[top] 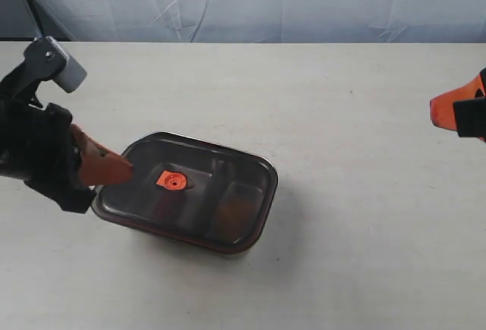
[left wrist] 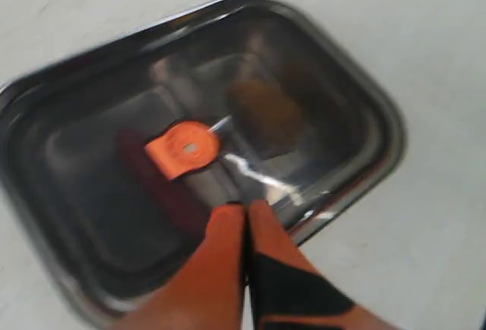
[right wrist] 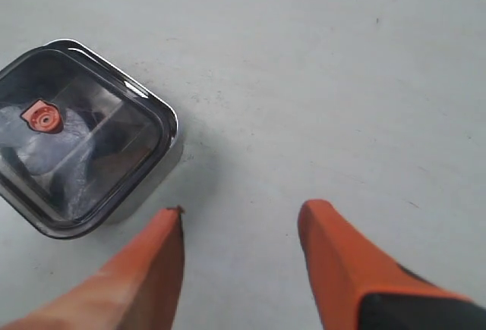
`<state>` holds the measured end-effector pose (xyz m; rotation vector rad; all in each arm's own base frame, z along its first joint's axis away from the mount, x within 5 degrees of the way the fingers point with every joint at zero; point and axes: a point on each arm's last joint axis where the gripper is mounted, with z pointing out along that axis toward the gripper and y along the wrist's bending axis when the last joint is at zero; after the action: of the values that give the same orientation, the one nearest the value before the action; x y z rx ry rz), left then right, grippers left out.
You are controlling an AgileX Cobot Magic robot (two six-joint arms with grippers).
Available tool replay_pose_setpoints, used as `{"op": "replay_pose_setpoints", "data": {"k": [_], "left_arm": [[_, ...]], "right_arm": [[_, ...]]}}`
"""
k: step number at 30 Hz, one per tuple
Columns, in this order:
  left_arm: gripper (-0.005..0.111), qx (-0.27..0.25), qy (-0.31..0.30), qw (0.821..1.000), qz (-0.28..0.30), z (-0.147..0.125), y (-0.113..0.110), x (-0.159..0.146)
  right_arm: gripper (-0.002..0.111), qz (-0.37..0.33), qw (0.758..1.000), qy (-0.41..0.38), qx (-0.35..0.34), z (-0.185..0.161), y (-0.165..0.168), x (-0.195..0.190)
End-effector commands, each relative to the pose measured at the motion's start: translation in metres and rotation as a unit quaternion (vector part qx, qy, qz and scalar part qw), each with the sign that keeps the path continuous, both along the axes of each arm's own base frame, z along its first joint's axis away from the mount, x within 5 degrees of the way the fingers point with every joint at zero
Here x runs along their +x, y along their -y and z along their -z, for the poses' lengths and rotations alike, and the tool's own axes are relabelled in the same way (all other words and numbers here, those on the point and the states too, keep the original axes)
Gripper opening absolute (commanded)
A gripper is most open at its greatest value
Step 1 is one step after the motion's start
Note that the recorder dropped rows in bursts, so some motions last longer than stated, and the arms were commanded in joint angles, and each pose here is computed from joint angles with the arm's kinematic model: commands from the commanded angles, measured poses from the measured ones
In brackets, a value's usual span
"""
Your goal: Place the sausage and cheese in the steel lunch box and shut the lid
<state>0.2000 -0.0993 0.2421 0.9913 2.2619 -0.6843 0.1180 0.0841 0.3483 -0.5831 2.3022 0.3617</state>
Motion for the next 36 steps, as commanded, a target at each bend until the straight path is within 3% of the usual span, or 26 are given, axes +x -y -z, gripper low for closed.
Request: {"op": "replay_pose_setpoints", "data": {"k": [1,5,10,15,20,28,33,36], "left_arm": [[0.000,0.056,-0.040,0.983,-0.169,0.007,-0.019,0.012],[0.000,0.118,-0.067,0.957,-0.258,0.014,-0.035,0.014],[0.000,0.203,-0.102,0.931,-0.287,0.030,-0.048,0.015],[0.000,0.233,-0.169,0.911,-0.295,0.049,-0.048,0.019],[0.000,0.230,-0.209,0.892,-0.330,0.062,-0.045,0.031],[0.000,0.215,-0.231,0.887,-0.338,0.070,-0.040,0.036],[0.000,0.150,-0.258,0.908,-0.293,0.065,-0.024,0.036],[0.000,0.144,-0.254,0.909,-0.297,0.064,-0.024,0.037]], "right_arm": [[0.049,0.001,1.000,0.001,0.001,-0.001,0.001,0.000],[0.049,0.001,1.000,-0.002,-0.001,-0.001,0.001,-0.001],[0.049,0.001,1.000,-0.001,-0.001,-0.001,0.001,-0.001],[0.049,0.001,1.000,-0.001,-0.001,-0.001,0.001,-0.001],[0.049,0.001,1.000,-0.005,0.000,0.000,0.001,-0.001],[0.049,0.001,1.000,-0.006,-0.001,0.000,0.001,-0.001],[0.049,0.001,1.000,-0.006,-0.001,0.000,0.001,-0.001],[0.049,0.001,1.000,-0.004,-0.002,0.000,0.001,-0.001]]}}
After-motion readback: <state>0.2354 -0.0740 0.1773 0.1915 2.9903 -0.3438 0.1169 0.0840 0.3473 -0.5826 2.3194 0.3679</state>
